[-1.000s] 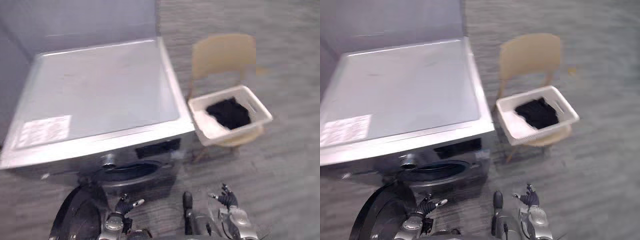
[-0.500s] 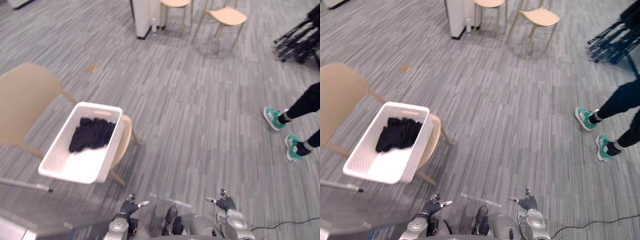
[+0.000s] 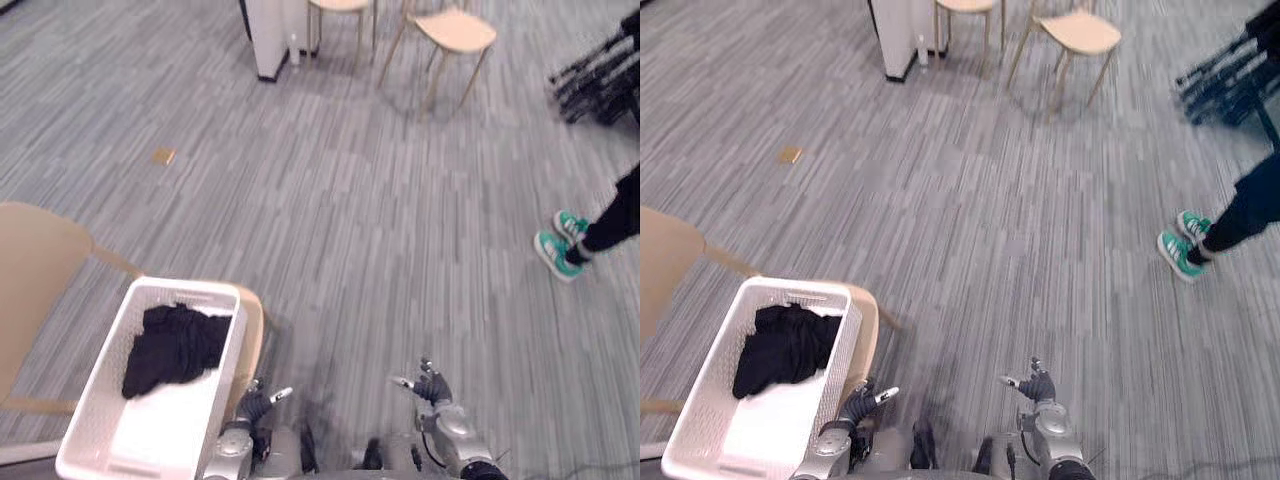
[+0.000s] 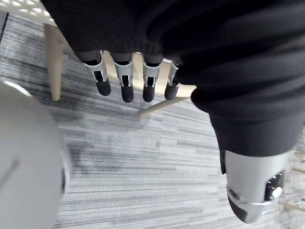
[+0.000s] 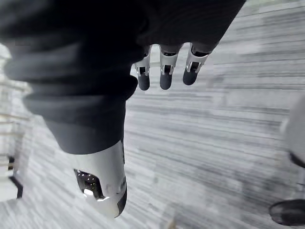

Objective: Pick up the laundry basket with both hands and put the clothes into the washing machine.

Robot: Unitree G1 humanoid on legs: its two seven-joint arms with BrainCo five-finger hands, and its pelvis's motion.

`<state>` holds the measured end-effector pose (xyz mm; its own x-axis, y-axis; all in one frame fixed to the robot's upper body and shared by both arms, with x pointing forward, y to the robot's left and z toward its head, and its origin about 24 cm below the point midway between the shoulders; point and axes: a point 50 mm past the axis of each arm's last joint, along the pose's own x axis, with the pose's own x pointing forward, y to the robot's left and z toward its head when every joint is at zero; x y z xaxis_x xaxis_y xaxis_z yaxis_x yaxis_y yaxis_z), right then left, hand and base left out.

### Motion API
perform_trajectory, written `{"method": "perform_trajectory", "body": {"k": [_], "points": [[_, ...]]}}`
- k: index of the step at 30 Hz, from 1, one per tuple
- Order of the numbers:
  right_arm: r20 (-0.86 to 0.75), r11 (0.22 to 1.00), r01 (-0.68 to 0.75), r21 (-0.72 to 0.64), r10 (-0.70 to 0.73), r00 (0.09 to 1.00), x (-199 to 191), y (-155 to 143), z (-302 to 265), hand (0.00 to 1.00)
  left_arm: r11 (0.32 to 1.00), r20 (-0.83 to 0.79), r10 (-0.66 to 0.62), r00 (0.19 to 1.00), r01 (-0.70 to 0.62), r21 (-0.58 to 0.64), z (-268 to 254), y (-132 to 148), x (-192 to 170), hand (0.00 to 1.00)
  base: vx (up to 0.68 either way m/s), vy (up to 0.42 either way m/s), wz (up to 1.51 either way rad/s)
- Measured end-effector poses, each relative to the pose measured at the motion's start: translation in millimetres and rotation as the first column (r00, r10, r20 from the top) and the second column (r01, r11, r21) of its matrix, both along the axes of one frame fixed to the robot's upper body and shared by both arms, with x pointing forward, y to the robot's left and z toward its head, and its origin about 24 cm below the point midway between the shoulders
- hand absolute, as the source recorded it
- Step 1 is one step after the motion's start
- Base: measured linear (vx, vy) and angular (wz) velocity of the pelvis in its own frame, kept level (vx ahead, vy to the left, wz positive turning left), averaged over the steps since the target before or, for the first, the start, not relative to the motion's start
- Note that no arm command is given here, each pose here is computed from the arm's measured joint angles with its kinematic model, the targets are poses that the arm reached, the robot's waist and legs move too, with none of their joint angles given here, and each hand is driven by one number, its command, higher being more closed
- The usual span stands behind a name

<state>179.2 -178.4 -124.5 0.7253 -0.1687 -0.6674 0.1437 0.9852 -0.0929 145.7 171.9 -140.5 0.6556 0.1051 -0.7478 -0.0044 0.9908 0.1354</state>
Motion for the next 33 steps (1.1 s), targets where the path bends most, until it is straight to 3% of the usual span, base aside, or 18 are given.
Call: {"method": "perform_trajectory", "body": {"k": [6,11,19,22,29,33], "points": [[0.016,0.999,0.035,-0.018,-0.035,0.999,-8,-12,2,0.00,1.000,0.059,-0.005,0.998,0.006,-0.003,9,-9,24,0.00,0.45,-0.231,1.93],[0.117,0.996,0.078,-0.035,-0.073,0.990,9,-23,19,0.00,0.995,0.054,0.021,0.998,-0.016,-0.095,7,-39,22,0.00,0.32,-0.336,1.82],[0.133,0.986,0.162,-0.048,-0.155,0.979,5,-36,20,0.00,0.998,0.047,-0.058,0.997,0.059,-0.008,6,-26,17,0.00,0.11,-0.013,1.86],[0.143,0.987,0.161,-0.029,-0.155,0.977,6,-27,21,0.00,0.997,0.041,-0.074,0.996,0.073,0.036,6,-14,14,0.00,0.06,0.134,0.85],[0.362,0.974,0.106,-0.202,-0.026,0.932,32,-30,67,0.00,0.991,0.017,-0.083,0.996,0.081,0.103,4,9,4,0.00,0.00,0.088,0.50],[0.504,0.912,0.044,-0.409,0.186,0.843,42,-32,113,0.00,0.989,0.009,-0.074,0.997,0.072,0.131,3,22,-2,0.00,0.08,0.030,0.84]]}}
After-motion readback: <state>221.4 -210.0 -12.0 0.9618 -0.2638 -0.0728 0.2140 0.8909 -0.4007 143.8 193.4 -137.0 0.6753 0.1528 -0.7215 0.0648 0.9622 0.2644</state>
